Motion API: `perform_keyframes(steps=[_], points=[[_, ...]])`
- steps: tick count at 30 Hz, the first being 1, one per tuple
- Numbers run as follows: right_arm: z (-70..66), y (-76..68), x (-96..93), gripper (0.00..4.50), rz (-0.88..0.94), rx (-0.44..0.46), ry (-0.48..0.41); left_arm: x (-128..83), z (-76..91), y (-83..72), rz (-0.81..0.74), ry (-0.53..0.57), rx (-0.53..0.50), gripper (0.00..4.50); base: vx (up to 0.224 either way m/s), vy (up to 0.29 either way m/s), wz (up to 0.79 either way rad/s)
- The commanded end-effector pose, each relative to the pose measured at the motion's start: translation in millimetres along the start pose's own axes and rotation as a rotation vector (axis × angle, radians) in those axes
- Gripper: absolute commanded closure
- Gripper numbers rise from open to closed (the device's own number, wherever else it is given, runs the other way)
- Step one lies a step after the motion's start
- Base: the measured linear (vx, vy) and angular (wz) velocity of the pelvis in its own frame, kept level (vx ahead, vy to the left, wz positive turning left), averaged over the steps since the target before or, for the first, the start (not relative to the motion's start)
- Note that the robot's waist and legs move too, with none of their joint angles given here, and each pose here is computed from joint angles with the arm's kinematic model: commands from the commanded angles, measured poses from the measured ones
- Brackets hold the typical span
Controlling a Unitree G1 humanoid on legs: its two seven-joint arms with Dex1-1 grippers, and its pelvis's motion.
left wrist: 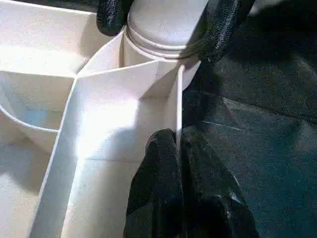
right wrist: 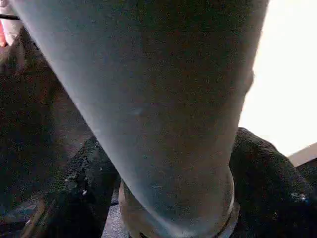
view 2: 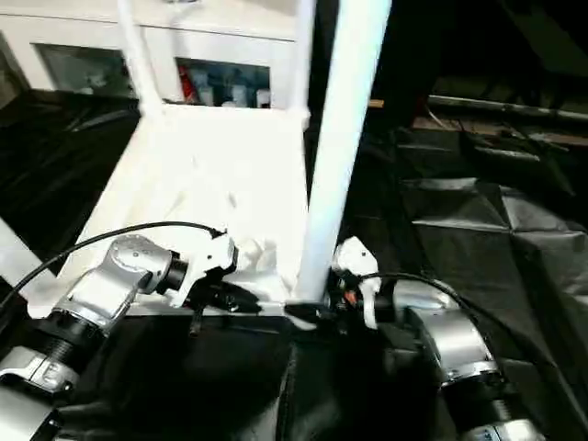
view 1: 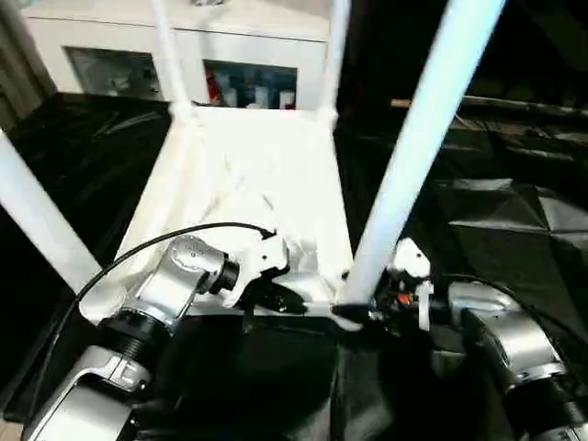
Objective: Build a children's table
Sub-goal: Rotate leg to tighten
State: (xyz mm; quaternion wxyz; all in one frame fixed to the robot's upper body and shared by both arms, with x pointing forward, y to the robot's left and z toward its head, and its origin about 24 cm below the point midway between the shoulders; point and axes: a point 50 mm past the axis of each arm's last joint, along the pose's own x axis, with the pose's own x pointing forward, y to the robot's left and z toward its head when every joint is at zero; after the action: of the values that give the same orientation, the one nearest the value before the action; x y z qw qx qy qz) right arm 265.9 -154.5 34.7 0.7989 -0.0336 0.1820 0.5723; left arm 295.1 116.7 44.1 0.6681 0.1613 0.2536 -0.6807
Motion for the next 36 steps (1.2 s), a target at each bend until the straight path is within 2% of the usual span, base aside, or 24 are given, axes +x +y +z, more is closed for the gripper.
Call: perform_keyframes(steps=[1, 4, 7, 11, 14, 17, 18, 24, 26, 30, 33, 34, 36], points=[[1.1, 1.6, 2.4, 1.3, 0.026, 0.001, 0.01, 16, -20.2, -13.7, -0.106, 0.073, -0.077, 4.5, 0.0, 0.0, 0.0], [1.5, 2.9, 4.8, 1.43, 0.032, 0.016, -0.005, 17, -19.5, -14.0, -0.1, 0.066, -0.077, 4.5, 0.0, 0.0, 0.0], [0.5, 4.9, 6.7, 1.76, 0.036, 0.032, -0.014, 18, -18.2, -13.2, -0.084, 0.052, -0.075, 4.5, 0.0, 0.0, 0.0], [-2.4, 6.9, 10.4, 1.88, 0.015, 0.058, -0.023, 21, -17.1, -11.2, -0.048, 0.041, -0.076, 4.5, 0.0, 0.0, 0.0], [-12.7, -4.0, 20.2, 1.92, -0.208, 0.13, -0.022, 28, -14.9, -4.2, 0.07, 0.021, -0.096, 4.5, 0.0, 0.0, 0.0], [-16.9, -9.1, 25.0, 1.94, -0.317, 0.164, -0.024, 32, -13.4, -1.6, 0.122, 0.014, -0.101, 4.5, -0.064, -0.01, -0.03], [-21.4, -12.6, 31.9, 1.94, -0.431, 0.21, -0.028, 38, -11.0, 1.2, 0.186, 0.005, -0.108, 4.5, -0.064, -0.003, -0.06], [-26.0, -14.7, 45.5, 1.96, -0.607, 0.297, -0.034, 53, -3.4, 3.2, 0.304, -0.003, -0.144, 4.5, 0.0, 0.0, 0.0], [-27.7, -14.6, 56.1, 1.96, -0.701, 0.321, -0.016, 67, 3.0, 3.2, 0.378, -0.004, -0.182, 4.5, 0.0, 0.0, 0.0], [-27.3, -13.4, 63.3, 1.96, -0.719, 0.325, -0.01, 76, 8.5, 2.3, 0.395, -0.011, -0.184, 4.5, 0.0, 0.0, 0.0], [-21.6, -12.2, 66.2, 1.96, -0.689, 0.291, -0.039, 79, 12.5, 1.1, 0.379, -0.028, -0.159, 4.5, 0.0, 0.0, 0.0], [-18.7, -11.8, 66.3, 1.61, -0.666, 0.28, -0.06, 78, 12.9, 1.3, 0.375, -0.031, -0.151, 4.5, 0.0, 0.0, 0.0], [-13.9, -11.9, 63.8, 1.26, -0.605, 0.251, -0.071, 74, 12.7, 1.7, 0.361, -0.046, -0.149, 4.5, 0.0, 0.0, 0.0]])
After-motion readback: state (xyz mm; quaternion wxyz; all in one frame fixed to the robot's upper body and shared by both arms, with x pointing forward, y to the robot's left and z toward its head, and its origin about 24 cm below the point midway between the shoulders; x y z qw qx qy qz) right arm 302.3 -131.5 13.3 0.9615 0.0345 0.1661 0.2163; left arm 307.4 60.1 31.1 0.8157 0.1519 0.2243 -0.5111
